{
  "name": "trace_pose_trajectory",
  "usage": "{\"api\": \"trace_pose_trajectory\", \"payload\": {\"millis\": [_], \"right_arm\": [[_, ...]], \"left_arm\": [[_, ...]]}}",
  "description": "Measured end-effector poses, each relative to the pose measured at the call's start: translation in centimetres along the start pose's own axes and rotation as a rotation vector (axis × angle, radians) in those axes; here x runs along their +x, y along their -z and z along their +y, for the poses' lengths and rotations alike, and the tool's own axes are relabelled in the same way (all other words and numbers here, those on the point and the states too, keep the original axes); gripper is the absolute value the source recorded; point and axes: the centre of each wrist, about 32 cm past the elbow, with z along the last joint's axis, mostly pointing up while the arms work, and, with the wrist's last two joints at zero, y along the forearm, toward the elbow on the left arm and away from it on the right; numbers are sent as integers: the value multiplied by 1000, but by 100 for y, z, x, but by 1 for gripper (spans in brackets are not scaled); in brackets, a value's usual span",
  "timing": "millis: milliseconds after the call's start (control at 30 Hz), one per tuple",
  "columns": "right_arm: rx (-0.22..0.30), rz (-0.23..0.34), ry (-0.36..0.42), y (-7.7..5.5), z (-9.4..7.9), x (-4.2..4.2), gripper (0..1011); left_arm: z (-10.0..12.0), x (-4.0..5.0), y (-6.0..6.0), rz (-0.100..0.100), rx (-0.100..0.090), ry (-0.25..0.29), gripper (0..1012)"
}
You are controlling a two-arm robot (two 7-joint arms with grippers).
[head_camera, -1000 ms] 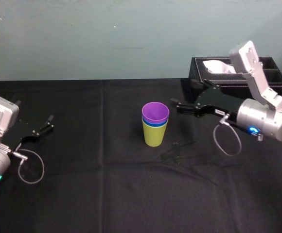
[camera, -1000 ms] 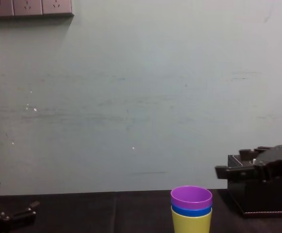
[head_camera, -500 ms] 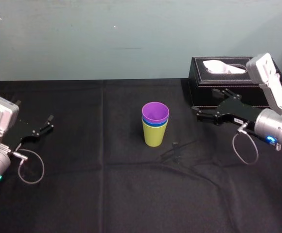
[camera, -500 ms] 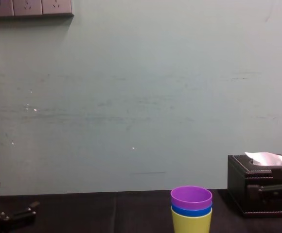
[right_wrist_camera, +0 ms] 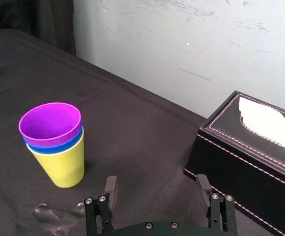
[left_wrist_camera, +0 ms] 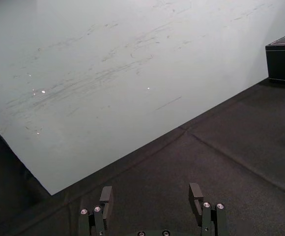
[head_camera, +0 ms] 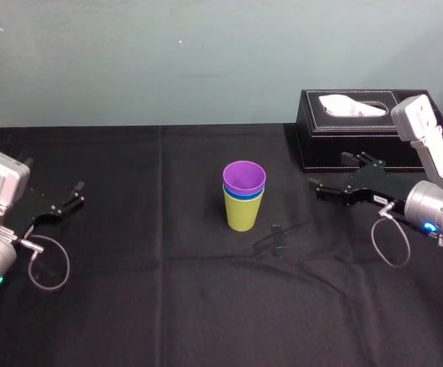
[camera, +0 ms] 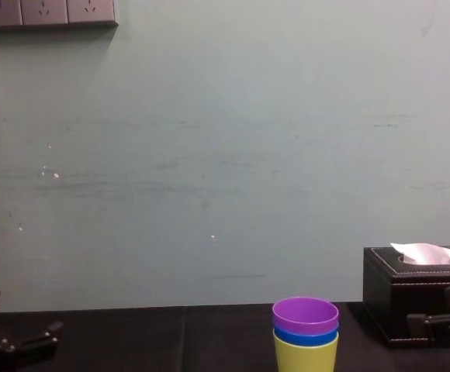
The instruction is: Stack the three plastic cups sequentially using one hand.
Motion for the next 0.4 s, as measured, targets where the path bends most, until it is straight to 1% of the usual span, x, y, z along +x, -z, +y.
{"api": "trace_pose_trajectory", "payload": {"millis": [400], "right_arm": [[5, -6, -3, -20, 1, -7, 1004]], "left_arm": [[0, 0, 0, 0, 0, 0, 1011]]}}
